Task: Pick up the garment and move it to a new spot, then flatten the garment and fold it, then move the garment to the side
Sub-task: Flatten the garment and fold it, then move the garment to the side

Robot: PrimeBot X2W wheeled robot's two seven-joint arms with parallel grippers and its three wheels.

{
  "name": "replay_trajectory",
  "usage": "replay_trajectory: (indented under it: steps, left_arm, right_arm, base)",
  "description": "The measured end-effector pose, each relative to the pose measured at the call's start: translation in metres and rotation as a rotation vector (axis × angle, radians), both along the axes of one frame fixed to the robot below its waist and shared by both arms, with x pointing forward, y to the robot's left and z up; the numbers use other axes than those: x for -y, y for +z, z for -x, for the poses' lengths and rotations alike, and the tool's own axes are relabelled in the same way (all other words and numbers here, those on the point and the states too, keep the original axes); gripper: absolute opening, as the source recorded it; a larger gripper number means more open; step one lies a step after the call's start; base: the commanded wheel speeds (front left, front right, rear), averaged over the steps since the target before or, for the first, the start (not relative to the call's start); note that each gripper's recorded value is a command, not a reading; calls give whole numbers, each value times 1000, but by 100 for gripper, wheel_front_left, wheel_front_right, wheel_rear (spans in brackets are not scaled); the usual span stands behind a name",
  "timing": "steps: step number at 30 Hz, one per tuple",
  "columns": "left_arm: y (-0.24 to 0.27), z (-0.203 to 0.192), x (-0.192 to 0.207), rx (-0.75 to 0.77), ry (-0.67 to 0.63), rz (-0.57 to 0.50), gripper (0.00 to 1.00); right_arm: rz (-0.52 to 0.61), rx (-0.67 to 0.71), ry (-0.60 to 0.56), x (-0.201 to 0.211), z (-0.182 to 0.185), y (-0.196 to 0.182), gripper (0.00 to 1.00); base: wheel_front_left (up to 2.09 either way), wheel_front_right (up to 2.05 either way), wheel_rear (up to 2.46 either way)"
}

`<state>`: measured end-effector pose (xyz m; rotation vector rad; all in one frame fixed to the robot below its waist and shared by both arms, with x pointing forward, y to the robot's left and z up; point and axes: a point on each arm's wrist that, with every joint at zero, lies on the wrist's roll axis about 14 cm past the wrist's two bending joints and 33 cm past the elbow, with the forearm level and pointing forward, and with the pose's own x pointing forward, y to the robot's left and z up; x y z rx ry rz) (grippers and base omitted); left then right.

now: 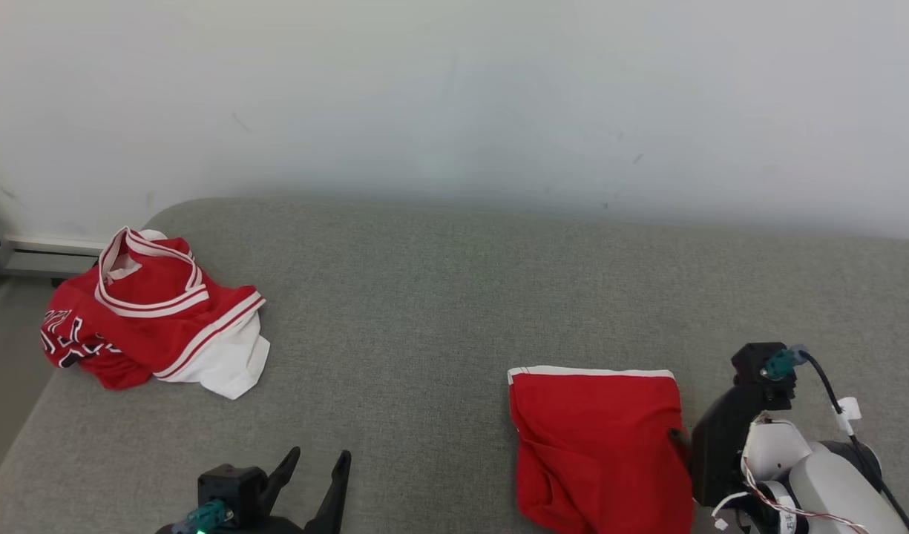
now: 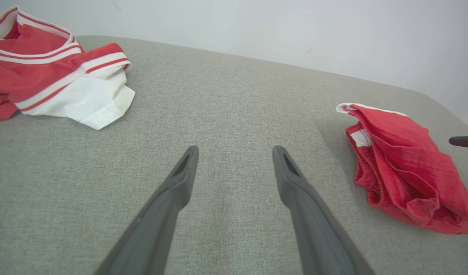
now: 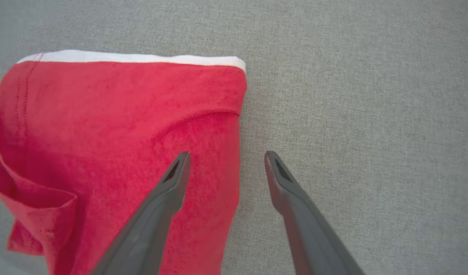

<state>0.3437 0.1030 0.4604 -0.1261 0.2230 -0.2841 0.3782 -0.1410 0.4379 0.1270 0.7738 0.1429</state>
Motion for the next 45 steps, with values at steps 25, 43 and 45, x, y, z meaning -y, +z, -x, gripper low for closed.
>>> replay_trajectory:
  steps: [25, 43, 45]
  left_arm:
    - [-13, -7, -14, -52, 38, -7, 100]
    - [-12, -8, -18, -49, 49, -15, 100]
    - [-11, -7, -16, -45, 44, -16, 100]
  right_arm:
    - [-76, -177, -62, -13, -6, -55, 100]
    - [51, -85, -94, 33, -27, -33, 0]
    - [77, -51, -110, 47, -31, -23, 0]
  base:
    - [0, 0, 0]
    - [0, 0, 0]
    - [0, 0, 0]
